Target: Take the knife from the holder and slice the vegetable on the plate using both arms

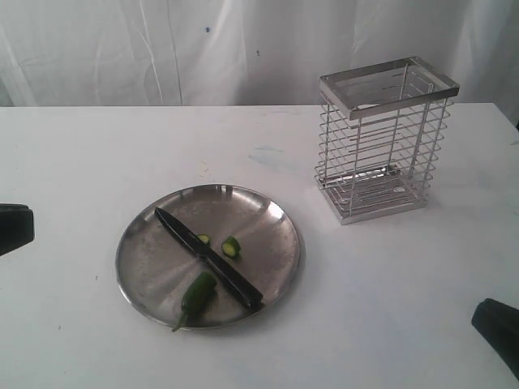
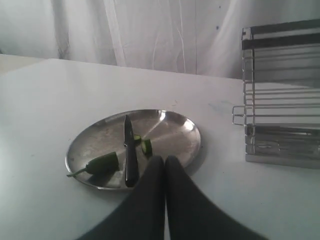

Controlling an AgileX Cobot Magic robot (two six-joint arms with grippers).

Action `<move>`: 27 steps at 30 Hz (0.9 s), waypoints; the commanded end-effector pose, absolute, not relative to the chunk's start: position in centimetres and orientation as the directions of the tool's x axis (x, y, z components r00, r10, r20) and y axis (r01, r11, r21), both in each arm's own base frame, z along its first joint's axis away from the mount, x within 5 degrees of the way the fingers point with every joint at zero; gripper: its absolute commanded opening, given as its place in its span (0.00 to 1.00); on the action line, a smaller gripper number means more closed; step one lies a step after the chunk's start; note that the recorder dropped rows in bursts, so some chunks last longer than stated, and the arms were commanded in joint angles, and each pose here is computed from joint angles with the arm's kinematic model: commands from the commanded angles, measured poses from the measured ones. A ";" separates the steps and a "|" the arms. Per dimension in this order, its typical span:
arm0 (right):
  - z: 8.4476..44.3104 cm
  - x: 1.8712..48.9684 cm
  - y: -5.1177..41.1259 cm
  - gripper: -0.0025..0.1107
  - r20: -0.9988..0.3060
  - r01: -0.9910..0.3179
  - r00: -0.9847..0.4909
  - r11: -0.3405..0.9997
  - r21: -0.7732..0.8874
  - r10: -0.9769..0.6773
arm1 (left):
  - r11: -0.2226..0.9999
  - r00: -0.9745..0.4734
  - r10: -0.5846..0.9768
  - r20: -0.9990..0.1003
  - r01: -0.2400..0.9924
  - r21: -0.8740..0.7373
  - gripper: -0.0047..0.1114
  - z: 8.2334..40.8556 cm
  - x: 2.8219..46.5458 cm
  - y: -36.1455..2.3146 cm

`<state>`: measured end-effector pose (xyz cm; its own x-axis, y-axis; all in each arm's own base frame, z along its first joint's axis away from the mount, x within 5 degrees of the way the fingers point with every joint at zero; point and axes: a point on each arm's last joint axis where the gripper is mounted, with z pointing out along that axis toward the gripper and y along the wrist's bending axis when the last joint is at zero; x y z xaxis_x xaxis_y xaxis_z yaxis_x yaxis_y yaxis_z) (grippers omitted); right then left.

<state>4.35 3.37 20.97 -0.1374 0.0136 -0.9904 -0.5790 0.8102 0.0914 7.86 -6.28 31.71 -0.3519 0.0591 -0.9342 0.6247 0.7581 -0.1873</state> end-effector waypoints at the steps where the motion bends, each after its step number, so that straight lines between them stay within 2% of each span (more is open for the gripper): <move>1: 19.6 4.6 3.2 0.02 -0.985 -0.546 -0.173 0.830 0.117 0.025 | 0.756 -0.355 0.047 -0.934 0.623 -0.199 0.04 31.7 7.8 -6.3; 4: 19.4 4.7 3.2 0.02 -0.980 -0.538 -0.192 0.828 0.156 0.060 | 0.756 -0.355 0.047 -0.934 0.623 -0.199 0.04 31.7 7.8 -6.3; 10: 18.6 4.5 3.2 0.02 -0.964 -0.533 -0.265 0.832 0.152 0.006 | 0.756 -0.355 0.047 -0.934 0.623 -0.199 0.04 31.7 7.8 -6.3; 27: 18.6 4.5 3.2 0.02 -0.964 -0.533 -0.267 0.832 0.152 0.005 | 0.756 -0.355 0.047 -0.934 0.623 -0.199 0.04 31.7 7.8 -6.3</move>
